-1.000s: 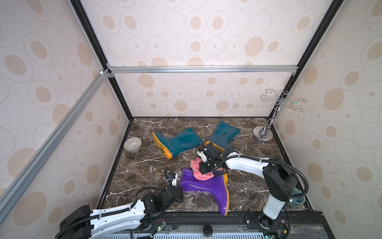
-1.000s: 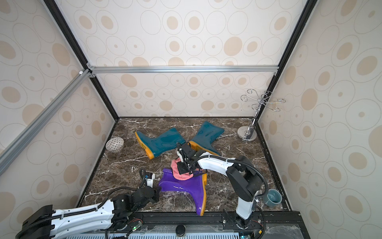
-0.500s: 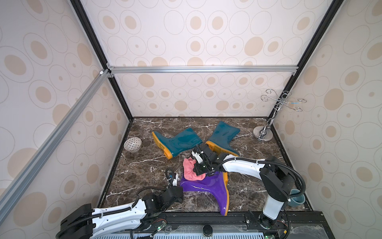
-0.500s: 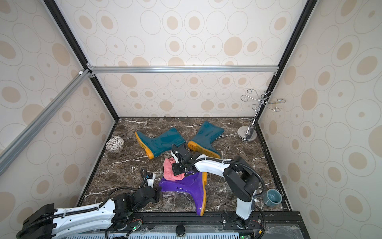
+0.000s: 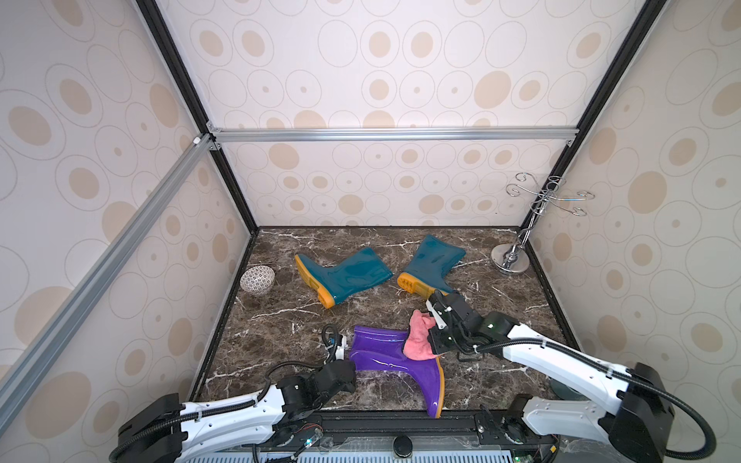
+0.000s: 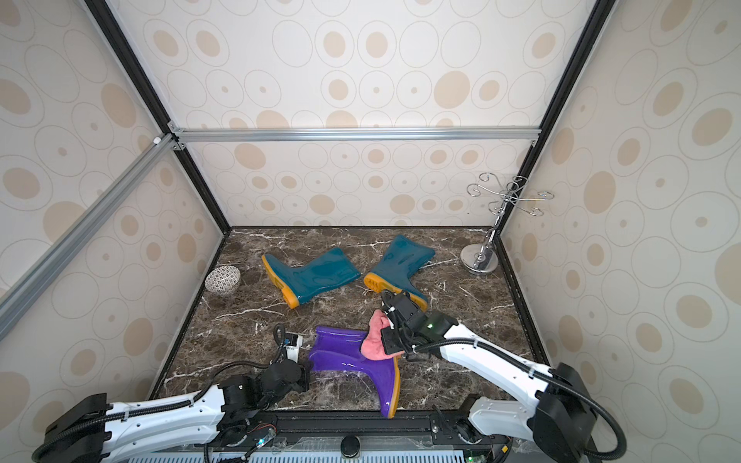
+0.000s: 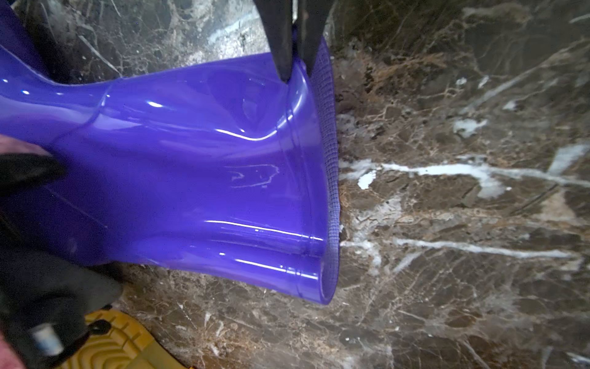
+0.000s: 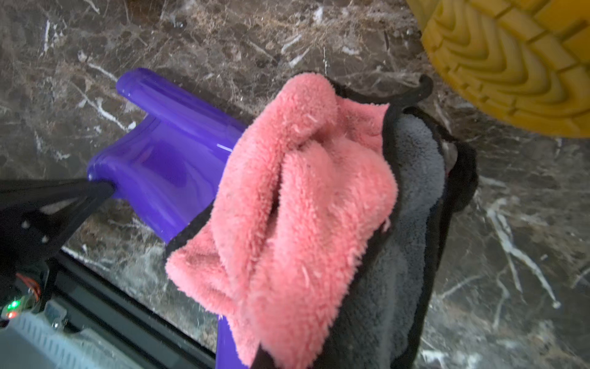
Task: Wipe the rubber boots with a cloth
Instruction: Wipe the dirt off the rubber boot.
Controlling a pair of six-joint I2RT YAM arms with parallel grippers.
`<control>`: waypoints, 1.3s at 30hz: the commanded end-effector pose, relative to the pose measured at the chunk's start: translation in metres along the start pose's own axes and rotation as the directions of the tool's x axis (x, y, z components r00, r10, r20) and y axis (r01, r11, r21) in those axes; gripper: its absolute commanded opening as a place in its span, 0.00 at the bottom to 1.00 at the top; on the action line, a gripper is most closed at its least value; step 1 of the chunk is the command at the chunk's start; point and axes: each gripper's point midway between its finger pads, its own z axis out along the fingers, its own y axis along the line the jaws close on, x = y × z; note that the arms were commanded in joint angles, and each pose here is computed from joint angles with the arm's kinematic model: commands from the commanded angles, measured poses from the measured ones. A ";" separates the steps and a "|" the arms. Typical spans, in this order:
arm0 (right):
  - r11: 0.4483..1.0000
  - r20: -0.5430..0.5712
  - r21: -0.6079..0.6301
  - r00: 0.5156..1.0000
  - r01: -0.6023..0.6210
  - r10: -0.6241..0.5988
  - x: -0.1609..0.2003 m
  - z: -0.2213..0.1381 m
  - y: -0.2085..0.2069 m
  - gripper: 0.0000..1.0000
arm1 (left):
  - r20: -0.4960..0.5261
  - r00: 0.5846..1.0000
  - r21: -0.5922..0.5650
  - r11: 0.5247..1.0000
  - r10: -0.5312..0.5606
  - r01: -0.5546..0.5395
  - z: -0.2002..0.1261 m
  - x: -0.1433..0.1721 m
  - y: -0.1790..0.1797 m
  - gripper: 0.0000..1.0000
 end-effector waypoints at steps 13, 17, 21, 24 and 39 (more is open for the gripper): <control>1.000 -0.186 -0.027 0.983 0.002 -0.007 0.107 -0.002 0.023 0.00 | 0.062 0.998 -0.019 1.000 0.011 -0.010 -0.005 -0.023 -0.005 0.00; 0.992 -0.139 0.100 0.989 0.071 -0.056 0.096 0.011 0.001 0.00 | 0.057 0.998 -0.024 0.999 0.022 -0.021 -0.003 -0.023 -0.006 0.00; 0.983 -0.104 0.165 0.993 0.079 -0.062 0.063 0.022 -0.005 0.00 | 0.046 0.999 -0.024 0.999 0.022 -0.021 -0.002 -0.021 -0.007 0.00; 0.981 -0.078 0.185 0.996 0.048 -0.034 0.038 0.032 -0.014 0.00 | 0.045 0.999 -0.026 0.999 0.021 -0.020 -0.002 -0.021 -0.006 0.00; 0.999 -0.123 0.037 0.992 -0.014 0.018 0.028 0.039 -0.007 0.00 | 0.061 0.998 -0.018 1.000 0.005 -0.004 -0.005 -0.025 -0.007 0.00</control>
